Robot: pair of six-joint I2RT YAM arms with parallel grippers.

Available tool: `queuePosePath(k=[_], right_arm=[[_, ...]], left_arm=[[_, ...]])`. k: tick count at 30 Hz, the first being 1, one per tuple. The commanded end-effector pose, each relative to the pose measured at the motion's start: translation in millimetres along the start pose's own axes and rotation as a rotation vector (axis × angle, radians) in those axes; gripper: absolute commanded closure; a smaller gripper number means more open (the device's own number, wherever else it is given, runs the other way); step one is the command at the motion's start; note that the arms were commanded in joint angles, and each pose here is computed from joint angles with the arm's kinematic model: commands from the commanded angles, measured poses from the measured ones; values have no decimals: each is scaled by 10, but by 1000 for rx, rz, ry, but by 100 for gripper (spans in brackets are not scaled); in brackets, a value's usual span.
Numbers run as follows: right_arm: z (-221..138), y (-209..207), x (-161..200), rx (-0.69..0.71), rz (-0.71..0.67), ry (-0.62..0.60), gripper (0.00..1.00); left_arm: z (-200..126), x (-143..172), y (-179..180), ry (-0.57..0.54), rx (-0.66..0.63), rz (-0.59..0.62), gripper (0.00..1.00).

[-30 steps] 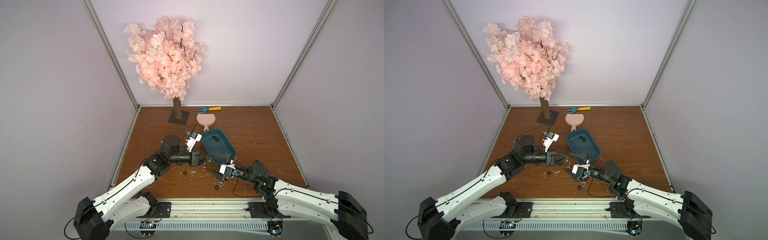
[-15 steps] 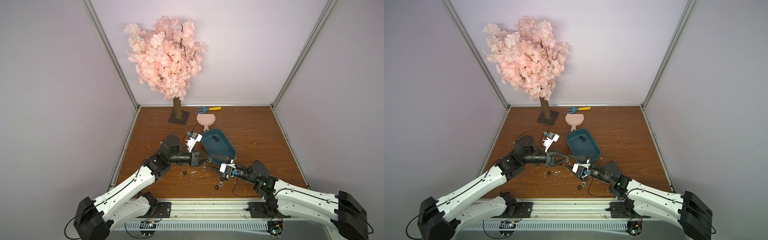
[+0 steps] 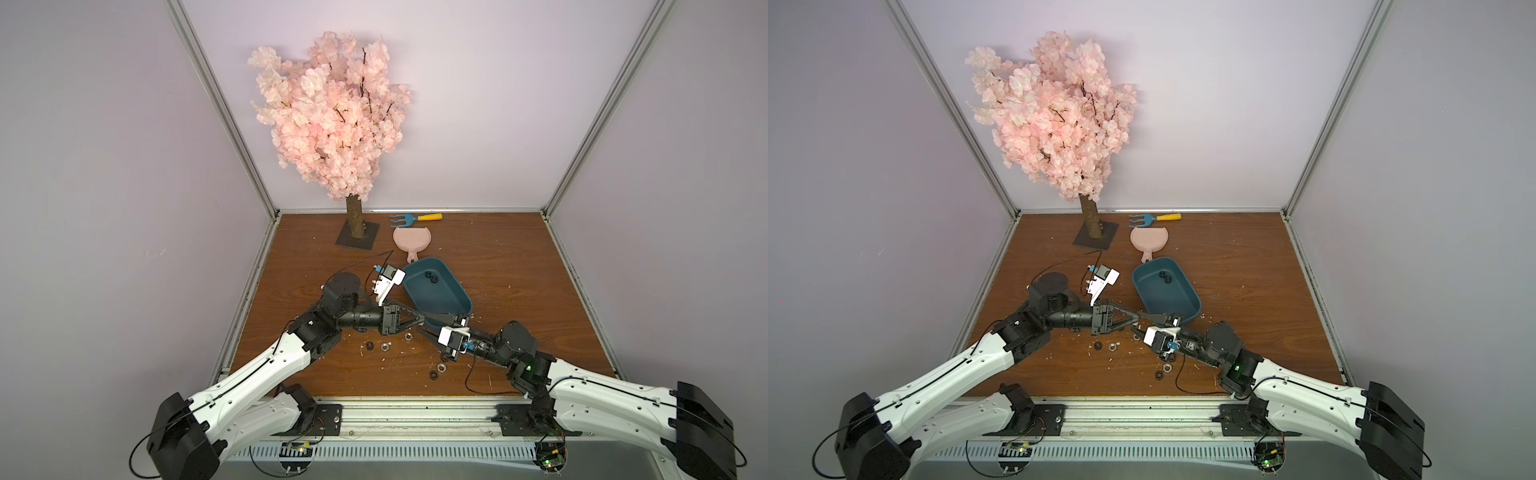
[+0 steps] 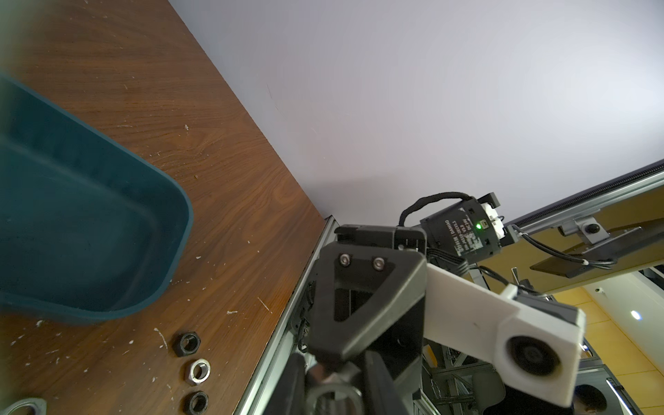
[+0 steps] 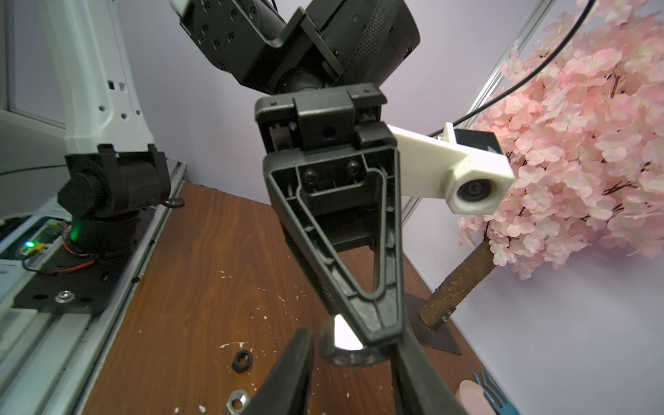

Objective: Put the nuts on the desktop into the storage box
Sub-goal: Pick up the nut from the center of the board.

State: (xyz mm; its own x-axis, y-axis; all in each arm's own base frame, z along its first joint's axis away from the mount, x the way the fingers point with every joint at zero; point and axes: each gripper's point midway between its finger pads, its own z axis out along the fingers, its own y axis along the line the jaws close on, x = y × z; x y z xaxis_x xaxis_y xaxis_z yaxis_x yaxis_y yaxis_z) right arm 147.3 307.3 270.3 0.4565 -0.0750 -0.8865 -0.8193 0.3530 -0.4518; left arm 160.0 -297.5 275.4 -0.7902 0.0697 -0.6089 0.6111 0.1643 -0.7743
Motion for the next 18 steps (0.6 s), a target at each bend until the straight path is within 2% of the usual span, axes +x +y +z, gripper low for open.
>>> queuePosePath(k=[1,10,11,14,17,18], right_arm=[[48,-139,-246,39,-4,-62,60],[93,-142,-263,25,6,-52,73],[98,-138,-256,22,12,-45,75],[118,-161,-189,26,46,6,82],[144,-171,-111,25,103,62,83],[158,-155,-90,14,120,81,83]], left_arm=[[20,4,-120,5,54,31,74],[61,49,-41,29,39,15,72],[62,45,-39,28,38,17,68],[61,13,-52,17,37,19,33],[38,-69,-58,-16,15,38,6],[29,-97,-36,-30,-2,43,1]])
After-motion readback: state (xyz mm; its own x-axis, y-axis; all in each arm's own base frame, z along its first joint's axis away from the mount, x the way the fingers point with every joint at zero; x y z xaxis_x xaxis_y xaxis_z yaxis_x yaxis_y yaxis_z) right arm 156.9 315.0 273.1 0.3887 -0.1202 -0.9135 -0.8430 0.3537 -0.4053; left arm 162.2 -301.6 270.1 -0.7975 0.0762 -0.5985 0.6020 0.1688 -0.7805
